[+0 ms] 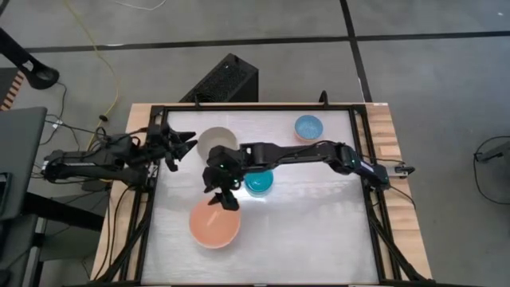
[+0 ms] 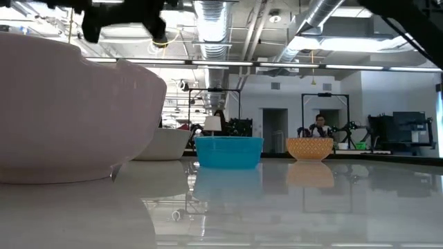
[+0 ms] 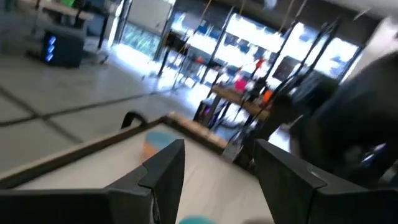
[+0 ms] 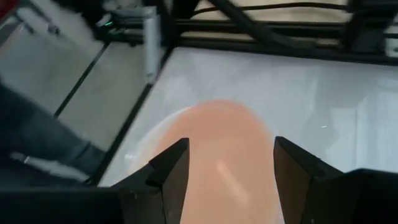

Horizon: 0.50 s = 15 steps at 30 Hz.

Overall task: Nest bowls inside each other
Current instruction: Stack the gray bowl on top of the light orange bowl

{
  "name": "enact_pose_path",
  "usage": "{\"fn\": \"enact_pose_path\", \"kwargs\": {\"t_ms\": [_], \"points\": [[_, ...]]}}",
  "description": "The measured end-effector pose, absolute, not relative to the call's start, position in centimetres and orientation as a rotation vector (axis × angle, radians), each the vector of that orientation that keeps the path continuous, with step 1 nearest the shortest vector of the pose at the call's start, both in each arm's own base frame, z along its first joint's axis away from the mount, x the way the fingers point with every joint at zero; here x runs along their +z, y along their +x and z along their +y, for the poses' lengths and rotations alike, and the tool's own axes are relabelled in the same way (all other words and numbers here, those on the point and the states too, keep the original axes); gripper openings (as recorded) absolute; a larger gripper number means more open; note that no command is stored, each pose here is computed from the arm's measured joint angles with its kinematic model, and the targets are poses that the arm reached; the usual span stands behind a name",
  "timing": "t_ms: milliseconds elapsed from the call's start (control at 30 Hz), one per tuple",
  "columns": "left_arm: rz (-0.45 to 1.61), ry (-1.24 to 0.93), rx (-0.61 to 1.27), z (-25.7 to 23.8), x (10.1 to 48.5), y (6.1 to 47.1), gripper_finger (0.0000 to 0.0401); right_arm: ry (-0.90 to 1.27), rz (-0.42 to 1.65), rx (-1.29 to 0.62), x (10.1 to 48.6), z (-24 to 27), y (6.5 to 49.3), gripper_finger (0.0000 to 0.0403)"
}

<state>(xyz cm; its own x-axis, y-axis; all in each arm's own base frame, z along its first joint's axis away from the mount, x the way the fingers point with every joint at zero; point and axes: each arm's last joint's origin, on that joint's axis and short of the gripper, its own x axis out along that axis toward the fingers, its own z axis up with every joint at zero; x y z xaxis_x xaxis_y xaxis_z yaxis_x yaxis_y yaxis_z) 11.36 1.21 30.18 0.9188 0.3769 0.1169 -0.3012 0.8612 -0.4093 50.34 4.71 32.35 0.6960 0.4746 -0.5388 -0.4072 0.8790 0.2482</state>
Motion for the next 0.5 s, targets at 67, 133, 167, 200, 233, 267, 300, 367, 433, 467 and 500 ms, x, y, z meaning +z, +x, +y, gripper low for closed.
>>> {"fn": "enact_pose_path", "kwargs": {"t_ms": [67, 133, 167, 200, 233, 267, 300, 367, 433, 467, 500], "points": [[-0.137, -0.409, 0.386, 1.2, 29.5, 11.1, 0.0181, 0.088, 0.633, 0.512, 33.4, 5.4, 49.5, 0.0196], [-0.069, -0.426, 0.412, 1.3, 28.8, 10.9, 0.0181, 0.071, 0.636, 0.511, 34.4, 6.0, 48.7, 0.0196], [-0.036, -0.436, 0.422, 1.3, 28.4, 10.8, 0.0181, 0.063, 0.63, 0.503, 34.9, 6.2, 48.3, 0.0196], [-0.002, -0.444, 0.43, 1.3, 28.0, 10.7, 0.0181, 0.054, 0.621, 0.493, 35.4, 6.3, 48.1, 0.0195], [0.03, -0.452, 0.439, 1.3, 27.7, 10.7, 0.0181, 0.049, 0.612, 0.484, 35.8, 6.3, 47.8, 0.0195], [0.051, -0.461, 0.445, 1.3, 27.5, 10.6, 0.0181, 0.042, 0.603, 0.471, 36.1, 6.3, 47.7, 0.0195], [0.065, -0.467, 0.449, 1.3, 27.3, 10.6, 0.0181, 0.036, 0.596, 0.458, 36.3, 6.4, 47.6, 0.0195], [0.08, -0.47, 0.449, 1.3, 27.2, 10.6, 0.0181, 0.04, 0.599, 0.449, 36.2, 6.3, 47.7, 0.0195], [0.085, -0.47, 0.453, 1.3, 27.1, 10.6, 0.0181, 0.055, 0.632, 0.446, 35.6, 6.4, 47.8, 0.0195], [0.095, -0.472, 0.458, 1.3, 27.0, 10.5, 0.0181, 0.063, 0.653, 0.444, 35.0, 6.5, 47.8, 0.0195], [0.108, -0.477, 0.465, 1.3, 26.9, 10.5, 0.0181, 0.069, 0.673, 0.442, 34.5, 6.6, 47.9, 0.0195]]}}
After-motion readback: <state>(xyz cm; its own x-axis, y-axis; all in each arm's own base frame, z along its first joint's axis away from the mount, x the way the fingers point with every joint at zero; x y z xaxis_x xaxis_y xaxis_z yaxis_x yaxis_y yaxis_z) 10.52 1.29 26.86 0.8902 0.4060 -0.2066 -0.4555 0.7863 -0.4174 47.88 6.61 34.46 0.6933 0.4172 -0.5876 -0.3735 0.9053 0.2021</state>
